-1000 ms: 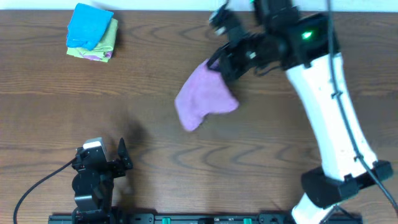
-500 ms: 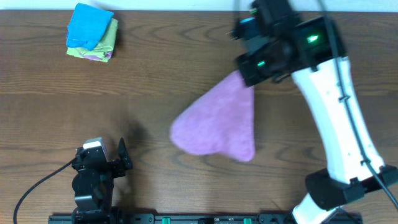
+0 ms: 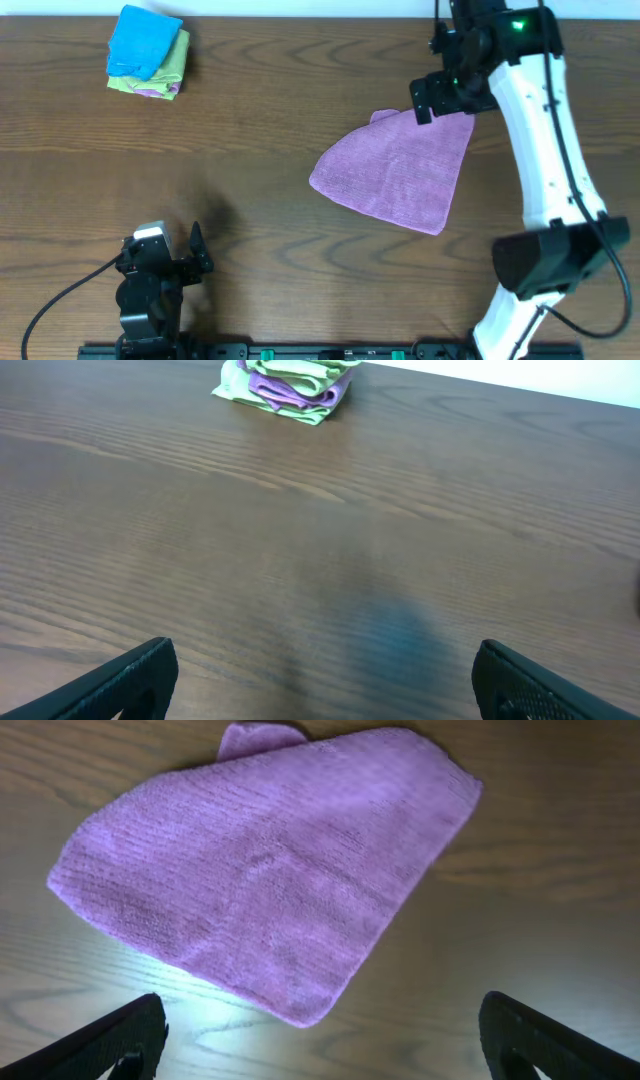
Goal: Fold the cloth
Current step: 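Lift the pink cloth with the right gripper and drag it toward center, then lower the cloth and pull it flat leftward with the right gripper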
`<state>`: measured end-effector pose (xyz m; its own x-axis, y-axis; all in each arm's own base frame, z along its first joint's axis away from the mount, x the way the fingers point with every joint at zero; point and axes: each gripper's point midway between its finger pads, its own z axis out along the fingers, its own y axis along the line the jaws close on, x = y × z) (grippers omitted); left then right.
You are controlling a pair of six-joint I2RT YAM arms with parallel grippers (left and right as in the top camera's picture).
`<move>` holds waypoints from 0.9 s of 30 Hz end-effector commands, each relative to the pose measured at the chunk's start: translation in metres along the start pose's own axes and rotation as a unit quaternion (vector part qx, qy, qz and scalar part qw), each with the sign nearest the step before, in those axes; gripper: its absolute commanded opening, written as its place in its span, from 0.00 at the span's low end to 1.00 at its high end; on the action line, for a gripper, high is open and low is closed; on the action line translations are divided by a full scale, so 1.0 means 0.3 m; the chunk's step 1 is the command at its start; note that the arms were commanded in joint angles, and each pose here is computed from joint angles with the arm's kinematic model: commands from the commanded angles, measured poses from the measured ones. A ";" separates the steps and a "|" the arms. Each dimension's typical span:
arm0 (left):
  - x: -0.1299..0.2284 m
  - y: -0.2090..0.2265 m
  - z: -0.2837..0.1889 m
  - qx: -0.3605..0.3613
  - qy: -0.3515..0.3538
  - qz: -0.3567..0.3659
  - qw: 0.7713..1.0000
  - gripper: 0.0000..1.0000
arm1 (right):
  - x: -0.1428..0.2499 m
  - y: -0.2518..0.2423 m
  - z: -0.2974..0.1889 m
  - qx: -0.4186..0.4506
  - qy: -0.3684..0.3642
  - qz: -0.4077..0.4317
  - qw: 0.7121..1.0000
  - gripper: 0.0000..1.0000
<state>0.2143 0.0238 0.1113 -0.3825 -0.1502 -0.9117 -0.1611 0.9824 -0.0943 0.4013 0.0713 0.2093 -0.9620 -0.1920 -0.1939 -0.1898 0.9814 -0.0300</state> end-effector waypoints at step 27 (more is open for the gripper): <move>0.022 0.003 0.009 -0.002 0.006 0.003 1.000 0.95 | -0.183 0.247 0.642 -0.065 0.032 -0.076 0.994 0.01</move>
<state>0.2143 0.0238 0.1113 -0.3824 -0.1506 -0.9116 -0.1613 0.9824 -0.0947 0.4756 0.1536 0.0302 -0.9376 -0.3249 -0.1238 -0.3355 0.9390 0.0759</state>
